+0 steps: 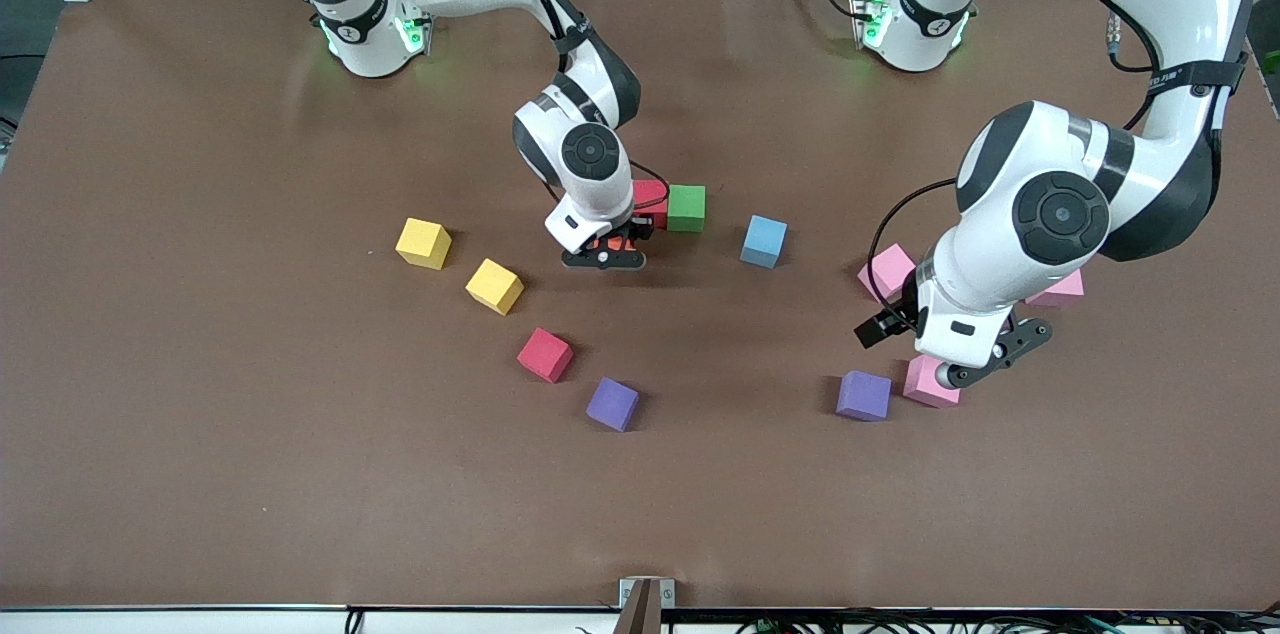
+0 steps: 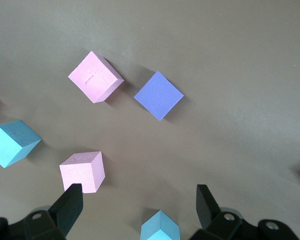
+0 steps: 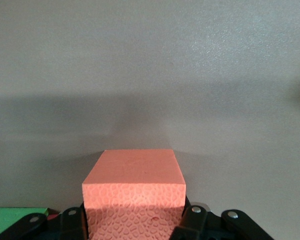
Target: Arrange 11 blocks into digit 3
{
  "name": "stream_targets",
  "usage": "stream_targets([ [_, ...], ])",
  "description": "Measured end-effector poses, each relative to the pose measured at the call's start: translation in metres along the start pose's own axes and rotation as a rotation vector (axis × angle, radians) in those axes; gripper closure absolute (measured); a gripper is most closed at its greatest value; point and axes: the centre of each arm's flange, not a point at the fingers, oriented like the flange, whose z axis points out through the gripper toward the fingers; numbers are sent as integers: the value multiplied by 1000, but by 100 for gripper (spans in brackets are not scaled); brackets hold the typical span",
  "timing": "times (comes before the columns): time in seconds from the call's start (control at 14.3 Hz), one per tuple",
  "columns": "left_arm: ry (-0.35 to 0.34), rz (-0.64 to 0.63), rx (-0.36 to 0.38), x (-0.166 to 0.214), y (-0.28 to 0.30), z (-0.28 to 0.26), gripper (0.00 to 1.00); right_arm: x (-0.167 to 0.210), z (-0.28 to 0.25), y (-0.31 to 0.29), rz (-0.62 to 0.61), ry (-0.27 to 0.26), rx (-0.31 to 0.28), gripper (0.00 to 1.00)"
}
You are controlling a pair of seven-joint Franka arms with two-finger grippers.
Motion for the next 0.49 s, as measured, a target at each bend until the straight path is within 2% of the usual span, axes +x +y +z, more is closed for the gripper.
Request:
stream_targets([
  [0.21,-2,-13,-3,-6,6,-1,0,0,0,0,0,0,0,41],
  [0.49,-15,-131,-12,-14,12,-2,0,0,0,0,0,-1,-1,41],
])
